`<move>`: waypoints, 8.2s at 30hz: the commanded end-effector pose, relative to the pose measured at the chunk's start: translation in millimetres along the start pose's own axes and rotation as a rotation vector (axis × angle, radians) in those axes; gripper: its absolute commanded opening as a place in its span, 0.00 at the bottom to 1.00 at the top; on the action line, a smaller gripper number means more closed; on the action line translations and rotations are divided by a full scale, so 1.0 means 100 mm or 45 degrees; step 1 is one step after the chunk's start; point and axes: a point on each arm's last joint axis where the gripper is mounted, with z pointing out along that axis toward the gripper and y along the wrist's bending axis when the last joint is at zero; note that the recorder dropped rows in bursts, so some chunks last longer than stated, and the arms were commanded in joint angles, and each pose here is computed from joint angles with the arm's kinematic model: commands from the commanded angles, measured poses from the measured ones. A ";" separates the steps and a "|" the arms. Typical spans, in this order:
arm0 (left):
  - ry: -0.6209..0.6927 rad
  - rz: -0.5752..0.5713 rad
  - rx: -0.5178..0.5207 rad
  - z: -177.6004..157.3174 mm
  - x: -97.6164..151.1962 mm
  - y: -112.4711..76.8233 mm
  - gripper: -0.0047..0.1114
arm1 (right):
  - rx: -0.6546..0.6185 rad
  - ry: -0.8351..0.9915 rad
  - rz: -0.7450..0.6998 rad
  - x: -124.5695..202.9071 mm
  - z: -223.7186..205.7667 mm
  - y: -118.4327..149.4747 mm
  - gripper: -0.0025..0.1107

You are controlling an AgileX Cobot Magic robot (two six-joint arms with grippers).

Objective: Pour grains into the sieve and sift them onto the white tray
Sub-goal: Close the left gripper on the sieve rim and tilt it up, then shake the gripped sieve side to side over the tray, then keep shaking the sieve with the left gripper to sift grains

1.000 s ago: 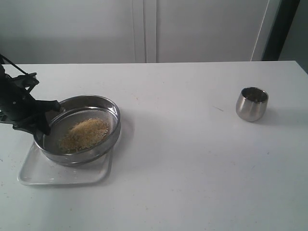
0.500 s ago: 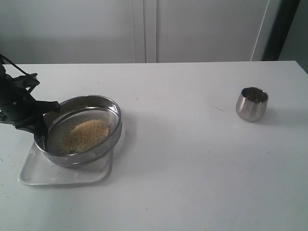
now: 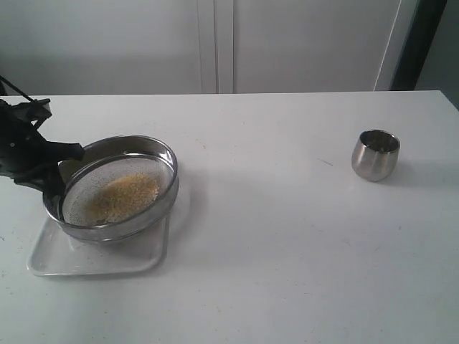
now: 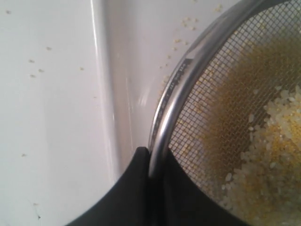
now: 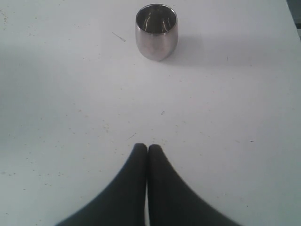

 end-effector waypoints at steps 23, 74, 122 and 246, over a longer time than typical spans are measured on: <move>-0.039 0.078 -0.038 -0.17 -0.01 0.12 0.04 | -0.002 -0.010 -0.002 0.01 -0.01 0.00 0.02; 0.009 0.314 0.016 -0.20 0.04 -0.01 0.04 | -0.002 -0.010 0.034 0.01 -0.01 0.00 0.02; -0.019 0.052 -0.009 -0.35 0.02 -0.04 0.04 | -0.002 -0.010 0.034 0.01 -0.01 0.00 0.02; -0.170 0.014 -0.054 -0.31 0.10 -0.08 0.04 | -0.002 -0.013 0.055 0.01 -0.01 0.00 0.02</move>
